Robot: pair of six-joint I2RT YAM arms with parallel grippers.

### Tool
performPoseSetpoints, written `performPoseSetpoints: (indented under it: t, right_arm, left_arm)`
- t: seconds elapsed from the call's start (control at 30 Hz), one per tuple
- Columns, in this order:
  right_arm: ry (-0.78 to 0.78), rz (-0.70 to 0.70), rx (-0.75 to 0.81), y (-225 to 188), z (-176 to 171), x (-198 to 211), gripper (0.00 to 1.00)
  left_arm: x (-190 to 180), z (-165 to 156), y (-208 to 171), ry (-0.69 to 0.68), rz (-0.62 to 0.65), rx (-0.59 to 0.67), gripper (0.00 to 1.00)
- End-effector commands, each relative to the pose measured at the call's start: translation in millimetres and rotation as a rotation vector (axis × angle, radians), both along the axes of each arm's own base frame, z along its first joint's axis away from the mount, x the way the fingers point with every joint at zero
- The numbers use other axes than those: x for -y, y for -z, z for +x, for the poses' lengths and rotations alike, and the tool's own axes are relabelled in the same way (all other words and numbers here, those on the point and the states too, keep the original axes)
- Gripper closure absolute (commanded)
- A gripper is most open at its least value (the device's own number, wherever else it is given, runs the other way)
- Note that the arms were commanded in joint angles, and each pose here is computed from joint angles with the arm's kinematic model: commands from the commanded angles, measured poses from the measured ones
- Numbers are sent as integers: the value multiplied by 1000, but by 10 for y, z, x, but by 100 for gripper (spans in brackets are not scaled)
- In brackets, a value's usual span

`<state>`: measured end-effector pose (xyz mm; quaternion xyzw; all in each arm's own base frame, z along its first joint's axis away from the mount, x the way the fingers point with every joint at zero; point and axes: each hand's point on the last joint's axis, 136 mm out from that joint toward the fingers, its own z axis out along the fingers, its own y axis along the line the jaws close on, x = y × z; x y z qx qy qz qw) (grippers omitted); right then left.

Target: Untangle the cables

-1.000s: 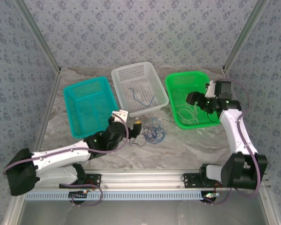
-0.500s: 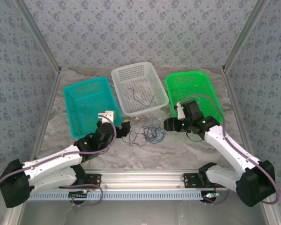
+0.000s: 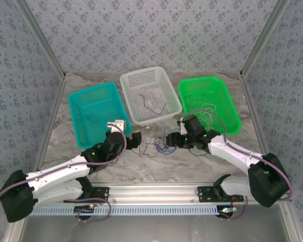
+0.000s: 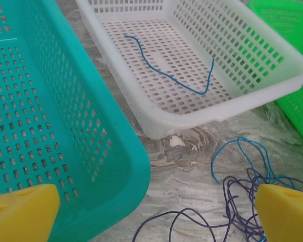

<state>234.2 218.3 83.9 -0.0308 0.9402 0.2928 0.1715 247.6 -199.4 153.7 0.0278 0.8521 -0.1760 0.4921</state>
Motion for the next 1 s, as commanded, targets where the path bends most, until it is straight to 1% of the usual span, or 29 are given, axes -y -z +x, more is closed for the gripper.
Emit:
performPoseSetpoints:
  t: [0.0, 0.3, 0.43, 0.53, 0.6, 0.73, 0.8, 0.83, 0.97]
  right_arm:
    - [25, 65, -45, -13, 37, -152, 39]
    - [65, 50, -124, 173, 136, -213, 38]
    - [76, 75, -94, 135, 213, -280, 39]
    - [79, 54, -71, 101, 247, -289, 40]
    - [88, 35, -65, 111, 261, -267, 43]
    - [109, 12, -61, 155, 299, -235, 51]
    - [116, -10, -59, 195, 329, -208, 57]
    - [117, -21, -58, 217, 348, -191, 62]
    - [126, -54, -53, 291, 410, -135, 93]
  left_arm:
    - [63, 29, -95, 12, -23, 8, 1]
    - [60, 17, -91, 15, -29, 8, 0]
    - [48, 9, -102, 14, -32, 11, 1]
    - [33, 4, -99, 12, -34, 14, 0]
    - [30, -1, -90, 12, -35, 13, 1]
    - [25, -2, -89, 10, -37, 14, 1]
    - [20, -2, -91, 9, -38, 15, 1]
    - [16, -1, -96, 8, -37, 17, 1]
    - [-19, -3, -108, -2, -33, 25, 1]
